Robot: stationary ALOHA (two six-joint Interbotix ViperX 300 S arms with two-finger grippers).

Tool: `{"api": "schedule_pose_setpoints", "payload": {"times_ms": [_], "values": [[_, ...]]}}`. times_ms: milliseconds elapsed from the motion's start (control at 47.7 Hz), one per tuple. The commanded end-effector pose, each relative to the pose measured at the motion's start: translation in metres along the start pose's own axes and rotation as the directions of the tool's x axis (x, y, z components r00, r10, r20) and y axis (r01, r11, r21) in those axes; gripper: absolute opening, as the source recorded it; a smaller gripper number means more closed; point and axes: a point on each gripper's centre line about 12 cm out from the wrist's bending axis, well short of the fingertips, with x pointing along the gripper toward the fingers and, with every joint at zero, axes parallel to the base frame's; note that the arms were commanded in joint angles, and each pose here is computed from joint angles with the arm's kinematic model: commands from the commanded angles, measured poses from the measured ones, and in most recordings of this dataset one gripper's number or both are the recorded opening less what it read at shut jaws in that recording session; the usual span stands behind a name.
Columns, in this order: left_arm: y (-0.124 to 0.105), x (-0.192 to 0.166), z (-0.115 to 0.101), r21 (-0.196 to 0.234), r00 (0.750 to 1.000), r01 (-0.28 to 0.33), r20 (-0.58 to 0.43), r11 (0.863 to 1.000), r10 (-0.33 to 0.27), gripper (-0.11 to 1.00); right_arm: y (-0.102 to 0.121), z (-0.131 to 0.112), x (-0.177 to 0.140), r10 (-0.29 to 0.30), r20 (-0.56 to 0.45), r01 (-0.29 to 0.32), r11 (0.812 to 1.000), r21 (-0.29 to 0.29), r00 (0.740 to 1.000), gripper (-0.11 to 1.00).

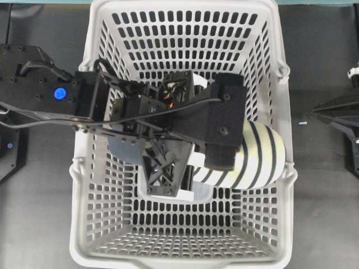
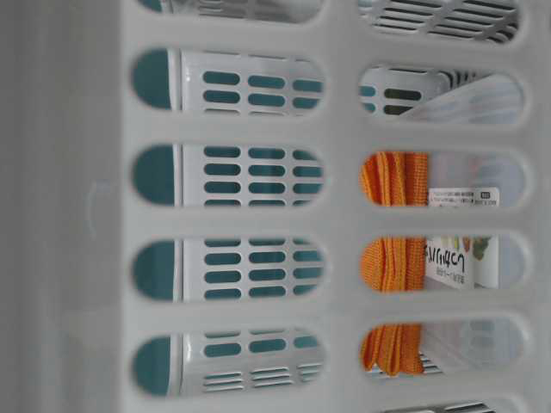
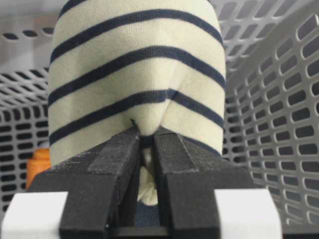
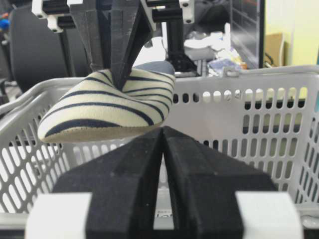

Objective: Pick up the slipper from the shopping basket with the left arm.
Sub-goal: 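Lift the gripped slipper upward out of the basket with the left gripper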

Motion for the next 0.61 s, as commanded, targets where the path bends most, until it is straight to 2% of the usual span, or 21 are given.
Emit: {"api": "schedule_pose_setpoints", "payload": {"times_ms": [0,168,440,587], "values": [[0.0030,-0.0137,0.0113,-0.004,0.998,-0.007,0.057,1.000,0.007,0.07,0.0003,0.0022,0.0006,0.001,0.000,-0.001,1.000,0.005,1.000,0.00],[0.0051,-0.0134,0.0110,-0.018,0.998,-0.009,0.061,1.000,0.010,0.07,0.0004,0.0027,-0.0011,0.001,-0.003,-0.001,1.000,0.005,1.000,0.00],[0.0104,-0.0096,0.0065,-0.099,0.999,-0.015,0.048,0.995,0.020,0.07,0.0004,0.0030,-0.0027,0.001,-0.008,-0.001,1.000,0.003,1.000,0.00],[0.0101,-0.0050,0.0028,-0.110,0.998,-0.013,0.053,0.994,0.019,0.07,0.0004,0.0022,-0.0030,0.001,-0.012,-0.001,1.000,0.003,1.000,0.00]]}}
